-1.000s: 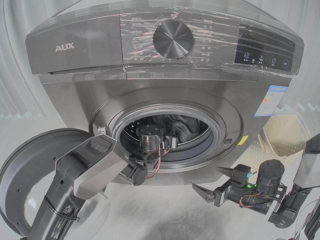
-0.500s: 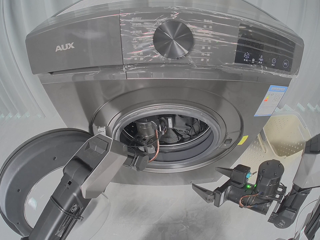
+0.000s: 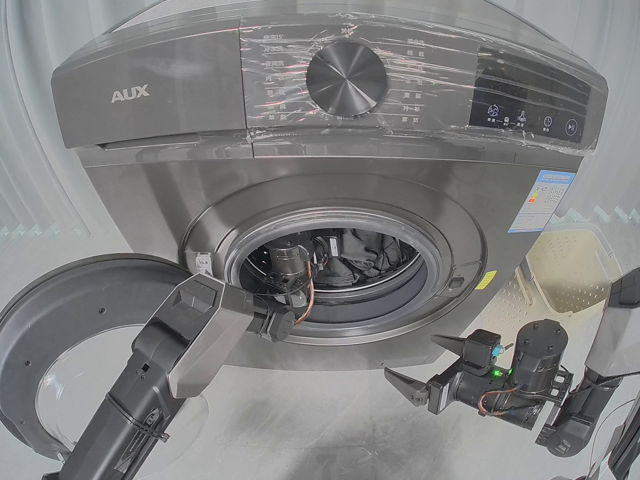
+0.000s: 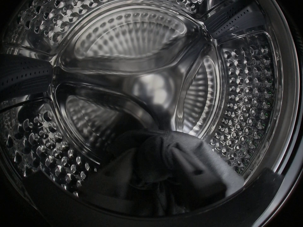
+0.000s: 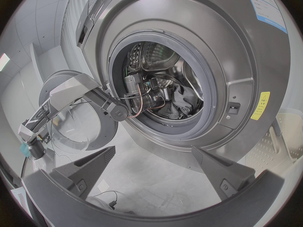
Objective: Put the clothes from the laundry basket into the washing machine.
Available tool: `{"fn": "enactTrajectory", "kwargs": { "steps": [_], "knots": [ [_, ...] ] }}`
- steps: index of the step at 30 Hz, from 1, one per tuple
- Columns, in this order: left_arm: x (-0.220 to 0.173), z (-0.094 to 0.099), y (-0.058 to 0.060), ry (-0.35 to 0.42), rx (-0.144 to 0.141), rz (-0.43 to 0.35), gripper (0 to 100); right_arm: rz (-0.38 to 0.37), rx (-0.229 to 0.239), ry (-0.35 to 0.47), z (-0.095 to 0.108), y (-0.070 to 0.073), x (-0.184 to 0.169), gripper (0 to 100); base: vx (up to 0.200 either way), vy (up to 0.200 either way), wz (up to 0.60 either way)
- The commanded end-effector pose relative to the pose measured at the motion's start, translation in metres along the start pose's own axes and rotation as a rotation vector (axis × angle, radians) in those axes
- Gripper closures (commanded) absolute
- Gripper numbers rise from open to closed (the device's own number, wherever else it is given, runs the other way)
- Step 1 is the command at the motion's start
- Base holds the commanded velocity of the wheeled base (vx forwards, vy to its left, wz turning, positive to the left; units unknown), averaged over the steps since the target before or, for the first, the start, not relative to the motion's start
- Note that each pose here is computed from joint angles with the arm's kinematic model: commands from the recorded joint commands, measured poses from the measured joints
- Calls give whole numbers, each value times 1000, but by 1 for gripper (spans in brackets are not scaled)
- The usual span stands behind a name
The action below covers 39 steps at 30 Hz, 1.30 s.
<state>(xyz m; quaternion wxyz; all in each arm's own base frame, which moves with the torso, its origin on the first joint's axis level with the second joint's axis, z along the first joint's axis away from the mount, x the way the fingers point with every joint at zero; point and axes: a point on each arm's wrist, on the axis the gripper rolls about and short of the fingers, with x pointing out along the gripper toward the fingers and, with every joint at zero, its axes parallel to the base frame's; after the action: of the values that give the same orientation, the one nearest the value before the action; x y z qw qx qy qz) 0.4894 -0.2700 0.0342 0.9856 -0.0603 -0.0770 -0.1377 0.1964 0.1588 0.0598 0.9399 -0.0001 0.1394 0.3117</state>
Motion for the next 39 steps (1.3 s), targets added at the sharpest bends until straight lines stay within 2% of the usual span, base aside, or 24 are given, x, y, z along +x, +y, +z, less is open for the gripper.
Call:
{"fn": "enactTrajectory", "kwargs": {
  "steps": [1, 3, 5, 7, 11, 16, 20, 28, 32, 39],
  "knots": [
    [-4, -1, -5, 14, 0, -10, 0, -1, -1, 0, 0, 0, 0, 0, 0, 0, 0],
    [-7, 3, -9, 21, 1, -17, 0, -1, -1, 0, 0, 0, 0, 0, 0, 0, 0],
    [-16, 9, -20, 40, 2, -39, 0, -7, 1, -1, 0, -2, 0, 0, 0, 0, 0],
    [-22, 11, -24, 50, 3, -49, 0, -7, 1, -2, 1, -2, 0, 0, 0, 0, 0],
    [-45, 16, -34, 118, 20, -76, 0, -10, 2, -2, 1, -3, -1, 0, 0, 0, 0],
    [-82, 25, -42, 207, 43, -126, 0, -16, 4, -3, 1, -5, -2, 0, 0, 0, 0],
    [-110, 30, -41, 270, 65, -146, 0, -16, 4, -4, 1, -5, -2, 0, 0, 0, 0],
    [-144, 46, -45, 265, 60, -191, 0, -16, 6, -6, 2, -5, -2, 0, 0, 0, 0],
    [-159, 53, -56, 263, 47, -230, 0, -20, 6, -8, 2, -6, -3, 0, 0, 0, 0],
    [-179, 57, -64, 258, 40, -267, 0, -26, 6, -7, 2, -7, -5, 0, 0, 0, 0]
  ]
}}
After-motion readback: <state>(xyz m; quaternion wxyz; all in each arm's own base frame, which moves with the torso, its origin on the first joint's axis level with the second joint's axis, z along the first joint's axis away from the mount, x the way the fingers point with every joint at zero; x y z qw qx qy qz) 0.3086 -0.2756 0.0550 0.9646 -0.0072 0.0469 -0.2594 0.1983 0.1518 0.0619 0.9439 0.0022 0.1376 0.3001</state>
